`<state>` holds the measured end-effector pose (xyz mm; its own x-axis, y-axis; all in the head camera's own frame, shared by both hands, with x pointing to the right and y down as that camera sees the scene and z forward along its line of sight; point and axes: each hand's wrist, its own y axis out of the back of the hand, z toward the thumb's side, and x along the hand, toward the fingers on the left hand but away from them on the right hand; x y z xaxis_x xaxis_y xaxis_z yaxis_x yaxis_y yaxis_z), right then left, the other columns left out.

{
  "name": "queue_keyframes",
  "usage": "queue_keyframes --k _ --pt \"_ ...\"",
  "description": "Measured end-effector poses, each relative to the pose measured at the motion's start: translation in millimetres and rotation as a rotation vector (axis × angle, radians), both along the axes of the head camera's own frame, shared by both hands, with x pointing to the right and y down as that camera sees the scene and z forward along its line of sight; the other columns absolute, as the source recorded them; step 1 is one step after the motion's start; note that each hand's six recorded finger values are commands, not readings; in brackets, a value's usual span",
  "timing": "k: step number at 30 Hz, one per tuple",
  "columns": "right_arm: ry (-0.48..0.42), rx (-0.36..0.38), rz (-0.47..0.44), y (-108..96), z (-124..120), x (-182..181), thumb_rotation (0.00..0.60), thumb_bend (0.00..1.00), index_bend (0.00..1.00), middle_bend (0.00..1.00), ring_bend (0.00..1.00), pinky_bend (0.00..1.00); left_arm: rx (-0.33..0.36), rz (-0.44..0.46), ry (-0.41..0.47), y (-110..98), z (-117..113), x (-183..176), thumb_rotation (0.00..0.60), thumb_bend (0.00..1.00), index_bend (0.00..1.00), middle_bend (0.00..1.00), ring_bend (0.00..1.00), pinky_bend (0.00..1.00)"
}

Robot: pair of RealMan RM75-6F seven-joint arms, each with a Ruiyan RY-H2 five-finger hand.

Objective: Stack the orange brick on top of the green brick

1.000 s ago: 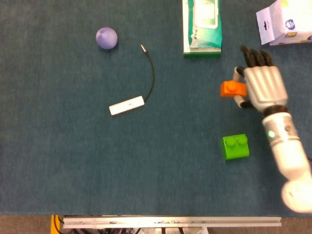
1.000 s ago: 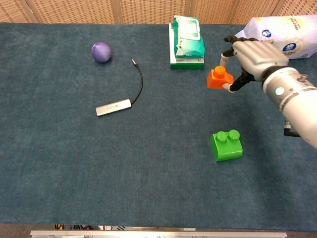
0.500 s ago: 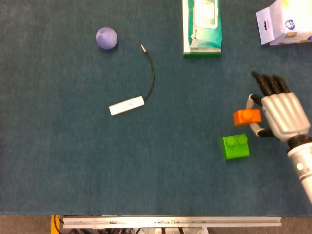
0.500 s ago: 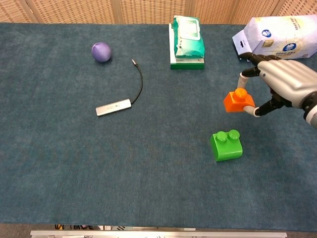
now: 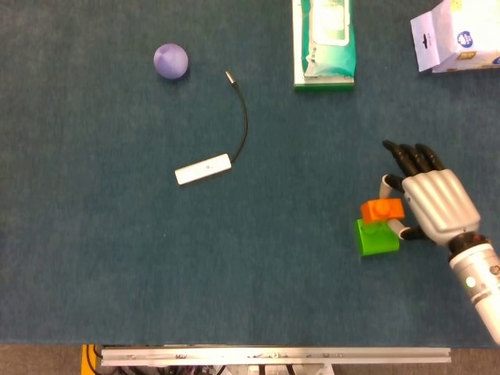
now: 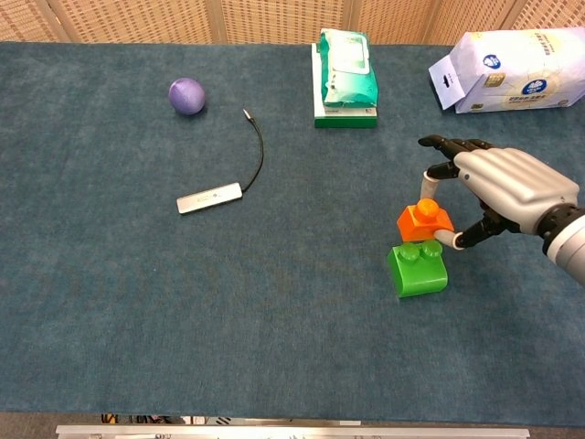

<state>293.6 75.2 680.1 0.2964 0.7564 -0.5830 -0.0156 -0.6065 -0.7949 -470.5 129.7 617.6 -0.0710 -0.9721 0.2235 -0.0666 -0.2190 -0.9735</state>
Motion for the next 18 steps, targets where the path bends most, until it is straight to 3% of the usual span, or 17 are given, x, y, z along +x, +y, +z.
queue_keyframes --k 18 --pt "0.024 -0.024 -0.013 9.2 5.7 2.7 0.6 0.32 0.48 0.04 0.0 0.0 -0.001 -0.005 0.003 1.6 1.2 0.0 0.6 0.0 0.54 0.51 0.45 0.55"
